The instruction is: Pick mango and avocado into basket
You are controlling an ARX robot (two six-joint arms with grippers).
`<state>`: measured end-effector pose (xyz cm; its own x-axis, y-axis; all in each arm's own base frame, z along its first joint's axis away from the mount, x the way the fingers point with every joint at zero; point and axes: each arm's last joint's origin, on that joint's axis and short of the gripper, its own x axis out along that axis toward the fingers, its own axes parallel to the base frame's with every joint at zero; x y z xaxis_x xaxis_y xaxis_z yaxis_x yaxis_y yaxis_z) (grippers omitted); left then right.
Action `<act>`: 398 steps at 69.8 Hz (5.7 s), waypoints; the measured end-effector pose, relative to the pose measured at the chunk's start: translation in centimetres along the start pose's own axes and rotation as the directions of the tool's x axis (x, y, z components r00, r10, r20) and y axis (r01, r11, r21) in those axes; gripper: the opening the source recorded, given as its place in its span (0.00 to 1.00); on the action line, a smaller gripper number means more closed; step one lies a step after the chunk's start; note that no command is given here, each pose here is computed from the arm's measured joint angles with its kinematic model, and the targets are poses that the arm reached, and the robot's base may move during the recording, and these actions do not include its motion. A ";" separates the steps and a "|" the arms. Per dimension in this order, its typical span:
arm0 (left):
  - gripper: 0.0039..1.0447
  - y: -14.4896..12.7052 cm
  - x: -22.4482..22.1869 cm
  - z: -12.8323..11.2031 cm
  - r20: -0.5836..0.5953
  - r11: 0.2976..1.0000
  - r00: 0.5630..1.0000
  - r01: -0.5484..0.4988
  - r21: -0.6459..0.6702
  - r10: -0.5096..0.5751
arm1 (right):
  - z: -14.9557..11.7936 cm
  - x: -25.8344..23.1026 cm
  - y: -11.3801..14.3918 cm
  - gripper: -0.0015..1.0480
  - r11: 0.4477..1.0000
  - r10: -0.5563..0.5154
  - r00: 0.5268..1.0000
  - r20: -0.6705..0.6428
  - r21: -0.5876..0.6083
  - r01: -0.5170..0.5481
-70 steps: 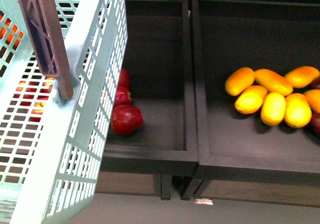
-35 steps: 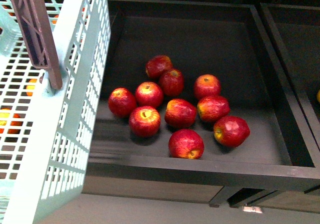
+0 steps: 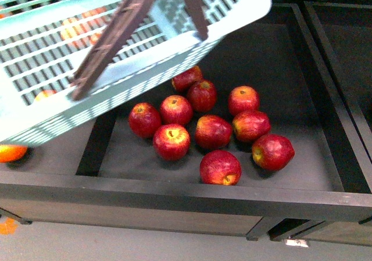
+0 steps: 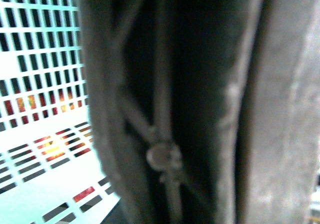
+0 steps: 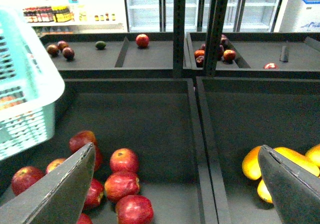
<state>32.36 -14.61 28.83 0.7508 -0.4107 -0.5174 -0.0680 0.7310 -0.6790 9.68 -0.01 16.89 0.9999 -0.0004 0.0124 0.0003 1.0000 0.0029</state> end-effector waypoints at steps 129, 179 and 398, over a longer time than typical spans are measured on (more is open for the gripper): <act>0.12 -9.1 5.0 -7.4 -0.372 0.954 0.928 0.142 0.263 -0.035 | -11.5 21.1 -21.3 0.92 0.757 -0.384 0.539 -0.749 0.079 0.649; 0.12 -9.1 5.0 -7.4 -0.372 0.954 0.928 0.142 0.263 -0.035 | -20.0 31.1 -21.9 0.92 0.656 -0.298 0.476 -0.827 0.185 0.731; 0.12 -9.1 4.9 -7.3 -0.371 0.954 0.928 0.142 0.264 -0.035 | 6.3 16.7 5.8 0.57 0.934 0.166 0.906 -0.388 0.357 -0.019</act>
<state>31.87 -27.31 28.65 0.4553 -0.6090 -0.6495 0.2147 0.7831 -0.5837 26.31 5.77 23.43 0.9112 0.1672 -0.3765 -0.0227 0.9330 0.3592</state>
